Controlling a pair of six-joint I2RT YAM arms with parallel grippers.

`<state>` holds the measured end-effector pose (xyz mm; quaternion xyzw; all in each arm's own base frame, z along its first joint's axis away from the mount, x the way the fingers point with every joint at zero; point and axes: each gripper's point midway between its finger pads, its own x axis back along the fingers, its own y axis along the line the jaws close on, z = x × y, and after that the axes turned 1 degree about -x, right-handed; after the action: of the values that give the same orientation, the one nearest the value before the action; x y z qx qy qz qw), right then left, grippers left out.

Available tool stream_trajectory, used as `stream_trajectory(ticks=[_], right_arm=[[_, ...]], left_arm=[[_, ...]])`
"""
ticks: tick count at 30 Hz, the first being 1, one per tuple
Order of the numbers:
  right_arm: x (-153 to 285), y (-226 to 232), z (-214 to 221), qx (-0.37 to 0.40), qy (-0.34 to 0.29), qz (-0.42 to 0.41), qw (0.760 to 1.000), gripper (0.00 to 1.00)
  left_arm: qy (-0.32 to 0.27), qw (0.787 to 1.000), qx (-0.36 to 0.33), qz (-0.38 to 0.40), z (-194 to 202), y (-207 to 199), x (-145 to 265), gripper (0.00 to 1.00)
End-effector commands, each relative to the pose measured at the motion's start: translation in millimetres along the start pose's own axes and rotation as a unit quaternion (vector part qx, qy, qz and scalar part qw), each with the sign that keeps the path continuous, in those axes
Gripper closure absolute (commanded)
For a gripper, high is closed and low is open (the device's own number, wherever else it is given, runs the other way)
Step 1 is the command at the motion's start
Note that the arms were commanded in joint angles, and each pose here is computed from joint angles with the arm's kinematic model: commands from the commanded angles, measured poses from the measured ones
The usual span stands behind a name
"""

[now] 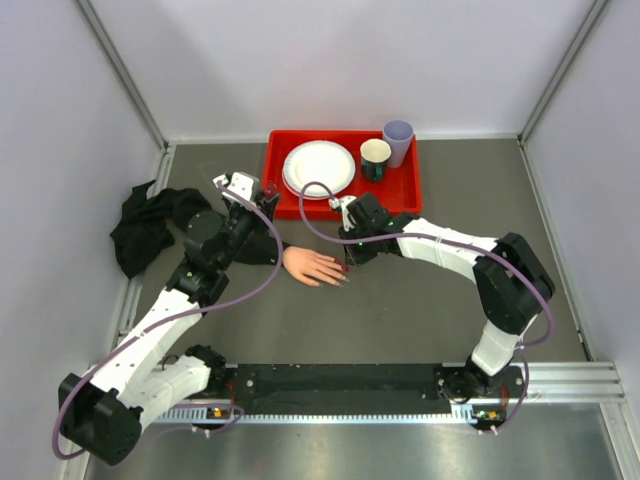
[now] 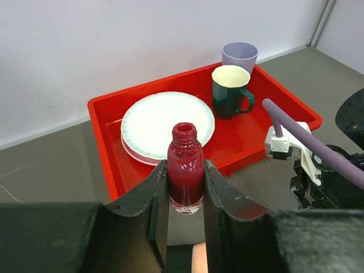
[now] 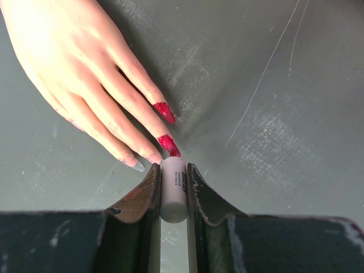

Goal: Paint the nails

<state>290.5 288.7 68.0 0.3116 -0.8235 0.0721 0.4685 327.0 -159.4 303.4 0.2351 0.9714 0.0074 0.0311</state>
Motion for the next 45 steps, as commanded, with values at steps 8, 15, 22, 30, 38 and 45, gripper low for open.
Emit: stream_trajectory(ticks=[8, 15, 22, 30, 38, 45], right_arm=[[17.7, 0.5, -28.6, -0.003, -0.042, 0.004, 0.999, 1.0], [44.0, -9.6, -30.0, -0.008, -0.053, 0.037, 0.998, 1.0], [90.7, -28.0, -37.3, -0.038, -0.092, 0.067, 0.993, 1.0], [156.8, -34.8, -39.0, -0.076, -0.147, 0.06, 0.984, 1.0], [251.1, 17.4, -74.4, -0.022, -0.24, -0.058, 0.969, 1.0], [309.3, 66.5, -90.4, 0.061, -0.277, -0.142, 0.948, 1.0]], left_arm=[[-0.039, 0.999, -0.001, 0.003, -23.6, 0.0, -0.4, 1.0], [-0.039, 0.999, 0.001, 0.009, -23.8, -2.3, 0.0, 1.0], [-0.041, 0.998, 0.035, 0.026, -29.4, -10.7, 6.9, 1.0], [-0.025, 0.989, 0.095, 0.111, -42.4, -45.6, 32.8, 1.0], [0.034, 0.901, 0.111, 0.418, -38.6, -140.1, 80.5, 1.0], [0.055, 0.85, 0.097, 0.515, -24.0, -170.7, 94.6, 1.0]])
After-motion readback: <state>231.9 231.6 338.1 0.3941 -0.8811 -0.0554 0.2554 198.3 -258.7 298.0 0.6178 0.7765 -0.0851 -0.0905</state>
